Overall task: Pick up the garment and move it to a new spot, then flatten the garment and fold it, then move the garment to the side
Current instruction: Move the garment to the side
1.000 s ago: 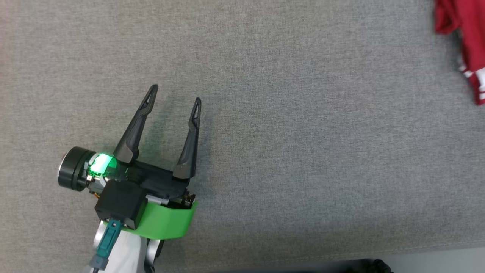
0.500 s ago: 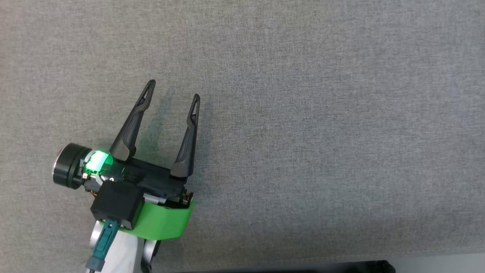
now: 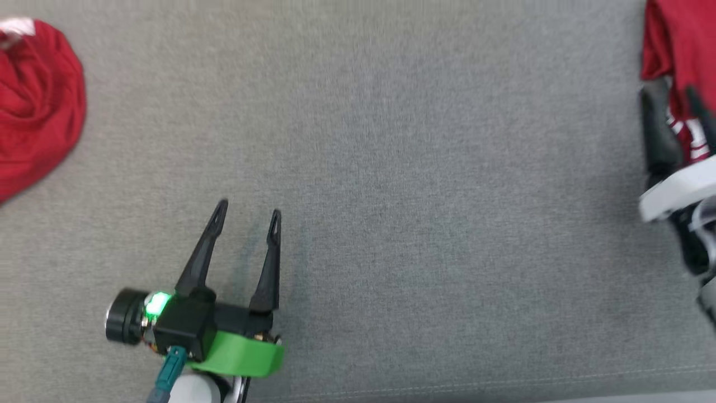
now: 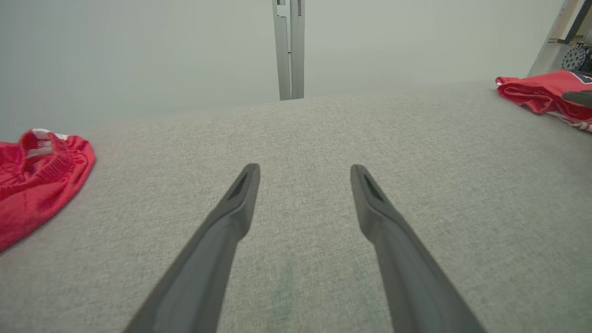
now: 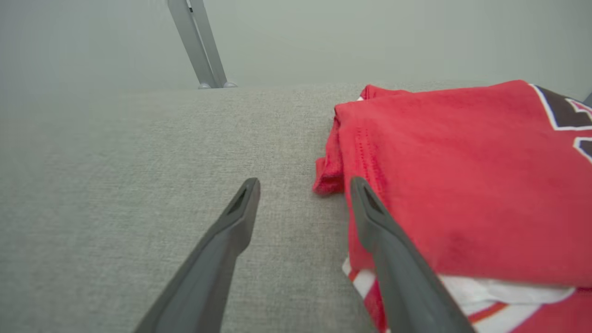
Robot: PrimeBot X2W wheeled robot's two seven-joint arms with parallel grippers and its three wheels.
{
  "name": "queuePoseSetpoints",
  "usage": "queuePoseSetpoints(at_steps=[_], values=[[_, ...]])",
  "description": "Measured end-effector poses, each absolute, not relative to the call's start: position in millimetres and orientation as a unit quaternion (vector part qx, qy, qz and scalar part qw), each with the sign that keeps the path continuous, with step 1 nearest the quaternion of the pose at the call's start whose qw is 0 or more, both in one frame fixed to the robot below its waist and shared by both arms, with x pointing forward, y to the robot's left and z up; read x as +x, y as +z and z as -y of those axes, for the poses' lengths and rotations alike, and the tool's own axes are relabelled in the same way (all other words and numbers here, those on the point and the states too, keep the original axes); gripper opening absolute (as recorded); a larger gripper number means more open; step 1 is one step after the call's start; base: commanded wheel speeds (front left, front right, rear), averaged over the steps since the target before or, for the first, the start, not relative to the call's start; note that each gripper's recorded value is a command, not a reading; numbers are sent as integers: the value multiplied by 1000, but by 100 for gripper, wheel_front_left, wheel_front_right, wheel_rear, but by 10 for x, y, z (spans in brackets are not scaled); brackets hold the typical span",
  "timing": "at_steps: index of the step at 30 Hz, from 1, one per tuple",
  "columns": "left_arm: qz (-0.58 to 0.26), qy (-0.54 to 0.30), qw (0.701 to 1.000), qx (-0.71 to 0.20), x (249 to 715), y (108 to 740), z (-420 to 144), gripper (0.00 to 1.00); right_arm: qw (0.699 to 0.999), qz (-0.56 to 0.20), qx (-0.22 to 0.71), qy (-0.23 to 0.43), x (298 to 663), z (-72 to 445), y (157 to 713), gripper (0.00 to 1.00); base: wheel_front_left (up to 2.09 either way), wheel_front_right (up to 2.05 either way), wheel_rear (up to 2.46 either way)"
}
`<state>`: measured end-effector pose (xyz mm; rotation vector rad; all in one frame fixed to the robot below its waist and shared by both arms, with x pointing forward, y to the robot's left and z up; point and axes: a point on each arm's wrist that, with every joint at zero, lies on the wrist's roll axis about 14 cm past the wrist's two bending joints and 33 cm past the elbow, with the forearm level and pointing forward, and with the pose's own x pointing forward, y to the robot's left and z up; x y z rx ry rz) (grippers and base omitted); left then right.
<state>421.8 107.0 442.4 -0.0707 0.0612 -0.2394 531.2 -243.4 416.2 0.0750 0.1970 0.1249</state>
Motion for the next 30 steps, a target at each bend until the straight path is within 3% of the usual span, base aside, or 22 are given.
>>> queuePoseSetpoints(at_steps=[11,21,30], values=[[-24,-63,997,-44,3577,4660,-1354,100,988,-19,90,122,4417,1579,4776,100,0,0,0],[36,-11,998,-44,3174,5022,-1655,100,982,41,119,139,3744,1169,5159,100,0,0,0],[59,16,997,-49,2917,5115,-1816,100,980,67,115,150,3371,1036,5295,100,0,0,0]])
